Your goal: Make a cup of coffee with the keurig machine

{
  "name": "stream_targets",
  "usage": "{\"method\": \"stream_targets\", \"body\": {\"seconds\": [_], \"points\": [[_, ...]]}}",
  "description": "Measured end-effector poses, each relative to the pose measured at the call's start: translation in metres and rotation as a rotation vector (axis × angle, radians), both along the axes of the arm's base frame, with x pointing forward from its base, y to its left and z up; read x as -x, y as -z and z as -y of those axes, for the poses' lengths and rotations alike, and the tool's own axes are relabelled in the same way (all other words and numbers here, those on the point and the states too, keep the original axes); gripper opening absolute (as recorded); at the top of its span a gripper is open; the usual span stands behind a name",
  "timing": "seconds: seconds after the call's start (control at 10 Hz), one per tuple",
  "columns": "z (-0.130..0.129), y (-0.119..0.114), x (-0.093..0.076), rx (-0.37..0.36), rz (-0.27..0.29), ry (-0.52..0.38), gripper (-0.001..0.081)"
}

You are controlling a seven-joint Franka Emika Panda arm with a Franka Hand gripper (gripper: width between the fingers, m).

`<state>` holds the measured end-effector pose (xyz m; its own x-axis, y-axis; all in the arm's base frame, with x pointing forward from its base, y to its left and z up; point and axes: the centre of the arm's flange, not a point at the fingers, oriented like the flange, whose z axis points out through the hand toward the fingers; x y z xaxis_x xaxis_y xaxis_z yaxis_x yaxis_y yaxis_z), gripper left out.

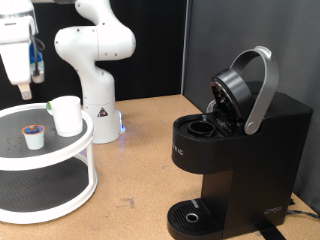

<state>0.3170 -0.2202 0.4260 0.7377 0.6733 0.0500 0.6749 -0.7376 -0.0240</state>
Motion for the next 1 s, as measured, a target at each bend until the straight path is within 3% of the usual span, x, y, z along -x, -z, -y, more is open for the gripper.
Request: {"method": "stream_targets", "body": {"seconds": [0.4,1.0], "points": [[-0.007,0.028,-0.015,0.020,0.001,-0.032,0.0805],[-0.009,0.057,-0.013,0.034,0.012,-0.048,0.0805]]}}
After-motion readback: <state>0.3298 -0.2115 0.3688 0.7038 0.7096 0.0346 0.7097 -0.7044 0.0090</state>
